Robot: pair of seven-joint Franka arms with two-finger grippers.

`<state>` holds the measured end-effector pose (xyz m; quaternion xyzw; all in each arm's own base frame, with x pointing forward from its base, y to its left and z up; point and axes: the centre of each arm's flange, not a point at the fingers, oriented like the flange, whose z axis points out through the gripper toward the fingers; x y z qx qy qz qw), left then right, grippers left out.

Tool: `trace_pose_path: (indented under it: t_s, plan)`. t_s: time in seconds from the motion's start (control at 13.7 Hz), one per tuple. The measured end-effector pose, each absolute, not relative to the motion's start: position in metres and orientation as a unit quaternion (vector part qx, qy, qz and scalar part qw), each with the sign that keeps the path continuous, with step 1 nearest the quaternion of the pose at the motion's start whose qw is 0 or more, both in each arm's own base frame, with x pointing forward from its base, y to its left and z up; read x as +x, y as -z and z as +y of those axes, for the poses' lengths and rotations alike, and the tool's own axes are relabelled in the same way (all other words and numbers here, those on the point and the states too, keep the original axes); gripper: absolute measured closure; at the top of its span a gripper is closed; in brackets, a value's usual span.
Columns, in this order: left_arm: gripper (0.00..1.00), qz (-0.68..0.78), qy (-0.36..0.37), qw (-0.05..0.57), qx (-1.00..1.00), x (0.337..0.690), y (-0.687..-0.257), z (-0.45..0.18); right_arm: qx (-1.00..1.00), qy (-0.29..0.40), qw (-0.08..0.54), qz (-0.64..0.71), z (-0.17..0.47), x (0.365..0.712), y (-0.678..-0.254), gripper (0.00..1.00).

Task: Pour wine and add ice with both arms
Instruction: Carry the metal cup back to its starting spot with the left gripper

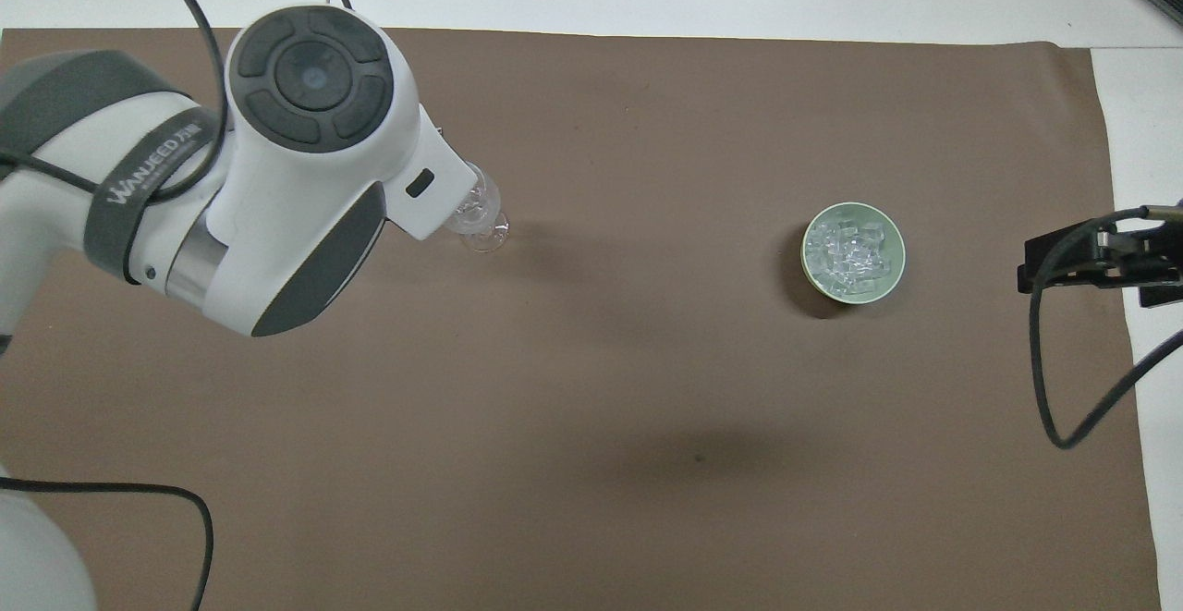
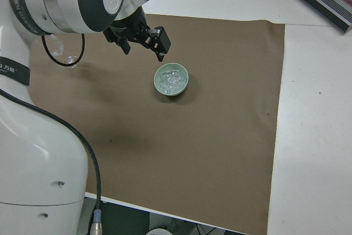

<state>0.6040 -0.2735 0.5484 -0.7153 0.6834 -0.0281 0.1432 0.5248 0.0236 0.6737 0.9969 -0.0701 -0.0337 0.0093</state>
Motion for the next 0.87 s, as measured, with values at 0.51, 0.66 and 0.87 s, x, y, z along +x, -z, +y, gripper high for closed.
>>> trace_pose_path:
  t_s: [0.51,0.66,0.87]
  plan:
    - [0.78,0.651,0.061,-0.014,-0.757,0.635,-0.537,-0.190,0.997,0.034,0.009,-0.070,0.024,0.525,-0.674,0.00]
    - [0.78,0.656,0.080,-0.053,-0.748,0.640,-0.536,-0.172,0.997,0.034,0.009,-0.070,0.024,0.525,-0.674,0.00]
    - [0.78,0.670,0.134,-0.135,-0.717,0.653,-0.529,-0.133,0.997,0.034,0.009,-0.070,0.024,0.525,-0.674,0.00]
